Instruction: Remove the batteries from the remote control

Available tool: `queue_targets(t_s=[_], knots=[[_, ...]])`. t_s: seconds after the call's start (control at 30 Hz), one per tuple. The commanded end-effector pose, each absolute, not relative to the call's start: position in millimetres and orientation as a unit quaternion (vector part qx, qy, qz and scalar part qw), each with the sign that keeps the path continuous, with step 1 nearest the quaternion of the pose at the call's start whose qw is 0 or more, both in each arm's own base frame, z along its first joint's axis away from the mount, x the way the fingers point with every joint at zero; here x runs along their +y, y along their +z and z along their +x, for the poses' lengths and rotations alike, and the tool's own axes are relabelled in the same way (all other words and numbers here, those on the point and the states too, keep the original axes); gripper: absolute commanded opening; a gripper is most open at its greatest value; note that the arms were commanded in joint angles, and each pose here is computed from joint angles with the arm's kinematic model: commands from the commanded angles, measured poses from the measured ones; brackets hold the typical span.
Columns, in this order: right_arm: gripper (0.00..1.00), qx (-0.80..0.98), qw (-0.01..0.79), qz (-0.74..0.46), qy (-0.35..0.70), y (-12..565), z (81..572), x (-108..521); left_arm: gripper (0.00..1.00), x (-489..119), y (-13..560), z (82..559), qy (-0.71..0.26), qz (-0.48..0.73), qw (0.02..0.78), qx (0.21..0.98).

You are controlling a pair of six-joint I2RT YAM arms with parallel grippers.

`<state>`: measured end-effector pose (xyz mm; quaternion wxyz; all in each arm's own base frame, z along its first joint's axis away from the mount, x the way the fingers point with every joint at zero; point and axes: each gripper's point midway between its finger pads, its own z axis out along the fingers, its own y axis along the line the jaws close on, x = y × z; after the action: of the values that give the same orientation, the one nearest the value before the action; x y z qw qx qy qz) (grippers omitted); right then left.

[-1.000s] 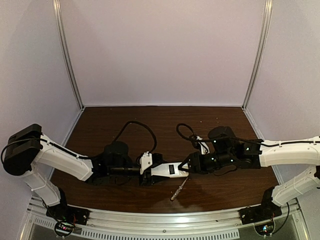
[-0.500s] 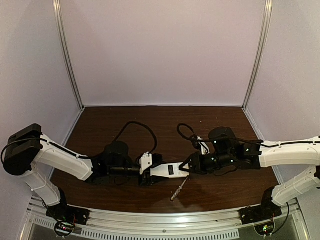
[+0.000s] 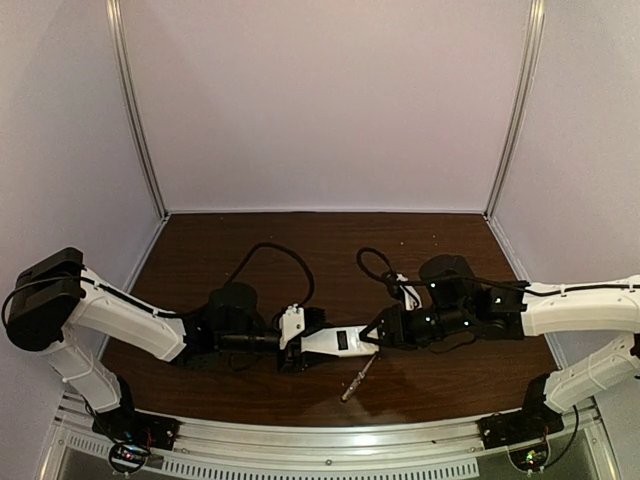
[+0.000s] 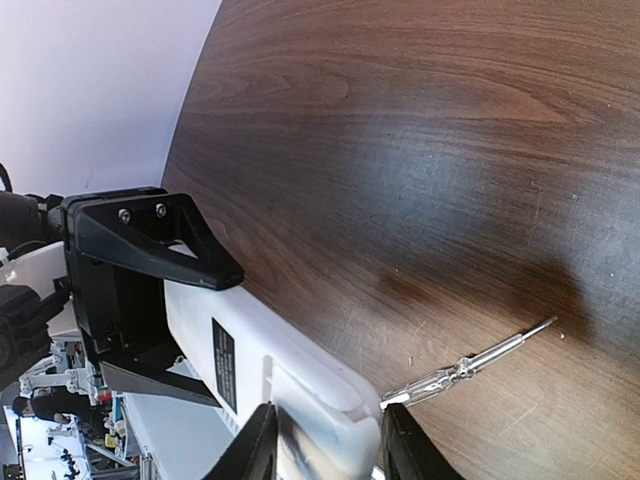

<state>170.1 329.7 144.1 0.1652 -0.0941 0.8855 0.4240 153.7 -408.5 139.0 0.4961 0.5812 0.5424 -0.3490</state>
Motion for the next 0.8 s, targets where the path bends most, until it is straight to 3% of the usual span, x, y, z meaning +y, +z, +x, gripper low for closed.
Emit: queue_targets(t_s=[0.0,0.77], knots=[[0.35,0.895,0.175,-0.091,0.400,138,169,317,0.00,-418,169,155,-0.368,0.567,0.533,0.509],[0.13,0.892,0.188,-0.085,0.402,142,167,308,0.00,-419,166,155,-0.367,0.569,0.530,0.511]])
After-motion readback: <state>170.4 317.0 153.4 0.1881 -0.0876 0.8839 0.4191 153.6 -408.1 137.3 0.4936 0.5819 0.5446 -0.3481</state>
